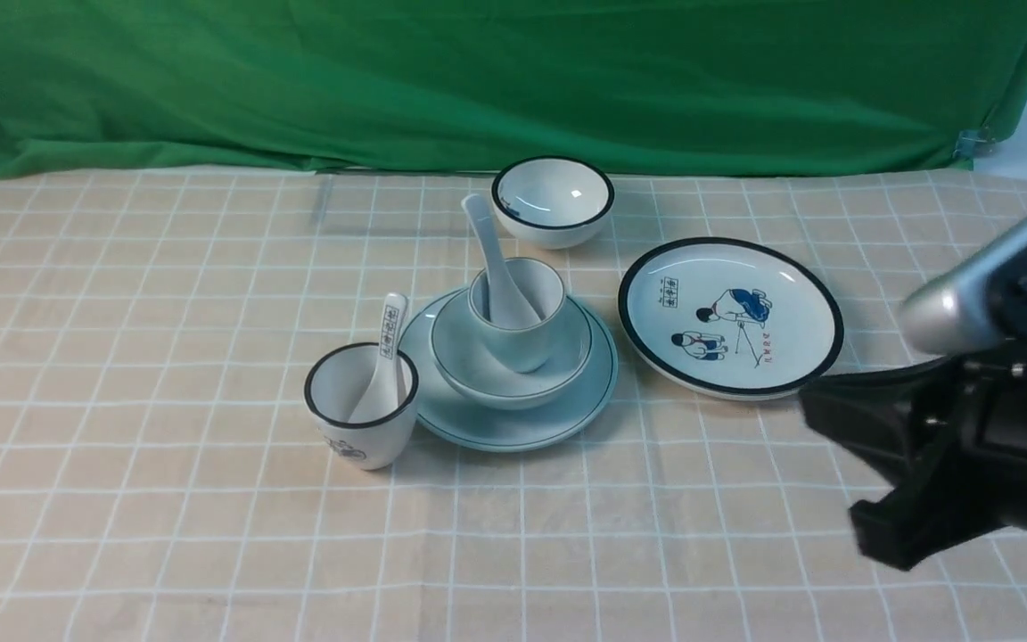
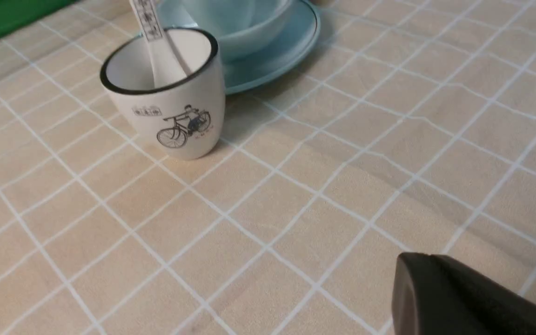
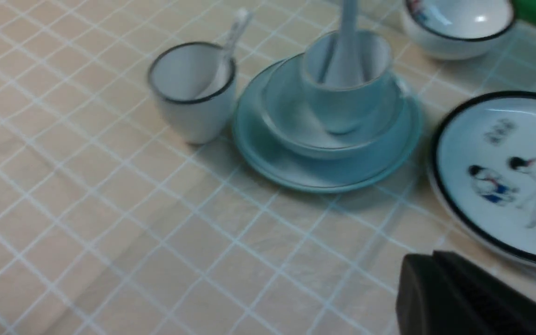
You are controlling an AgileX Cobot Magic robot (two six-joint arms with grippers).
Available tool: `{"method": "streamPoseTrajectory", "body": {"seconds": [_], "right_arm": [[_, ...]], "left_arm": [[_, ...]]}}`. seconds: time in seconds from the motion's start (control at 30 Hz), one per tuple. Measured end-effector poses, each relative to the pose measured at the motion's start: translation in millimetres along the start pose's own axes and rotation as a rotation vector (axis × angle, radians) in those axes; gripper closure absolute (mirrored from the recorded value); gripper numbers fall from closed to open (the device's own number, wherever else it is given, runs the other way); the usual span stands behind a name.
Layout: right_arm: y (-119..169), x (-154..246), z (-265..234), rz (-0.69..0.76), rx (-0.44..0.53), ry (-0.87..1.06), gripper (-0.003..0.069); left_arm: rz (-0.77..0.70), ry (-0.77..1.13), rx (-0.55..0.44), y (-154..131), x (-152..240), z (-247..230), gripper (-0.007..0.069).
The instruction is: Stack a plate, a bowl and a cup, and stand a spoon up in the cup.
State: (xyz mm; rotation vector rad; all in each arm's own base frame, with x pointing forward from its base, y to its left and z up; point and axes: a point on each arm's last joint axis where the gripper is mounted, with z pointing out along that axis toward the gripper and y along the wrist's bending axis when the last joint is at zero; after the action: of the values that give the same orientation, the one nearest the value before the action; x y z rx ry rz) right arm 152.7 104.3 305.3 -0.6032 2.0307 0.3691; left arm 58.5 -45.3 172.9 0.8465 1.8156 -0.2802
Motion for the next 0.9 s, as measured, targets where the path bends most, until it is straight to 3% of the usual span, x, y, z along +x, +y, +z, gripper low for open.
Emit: {"method": "streamPoseTrajectory", "body": {"seconds": [0.17,0.37,0.63,0.9], "right_arm": [[-29.4,73.7,-31.1,0.053,0.198,-0.046,0.0642],[-30.8,158.7,-45.3,0.094,0.356,-0.199,0.0642],[-27.5,179.2,-54.4,0.099,0.421,-0.216,0.0642],[-27.5,180.1,-54.4,0.1,0.423,-0.208,0.0636]], "left_arm": [[0.002,-0.001,-0.001,0.1,-0.1,0.0,0.0624],[0.01,-0.001,-0.001,0.1,-0.1,0.0,0.0624],[0.011,-0.006,-0.004,0.3,-0.6,0.0,0.0624],[0.011,-0.008,-0.004,0.4,-0.7,0.0,0.0624]]}}
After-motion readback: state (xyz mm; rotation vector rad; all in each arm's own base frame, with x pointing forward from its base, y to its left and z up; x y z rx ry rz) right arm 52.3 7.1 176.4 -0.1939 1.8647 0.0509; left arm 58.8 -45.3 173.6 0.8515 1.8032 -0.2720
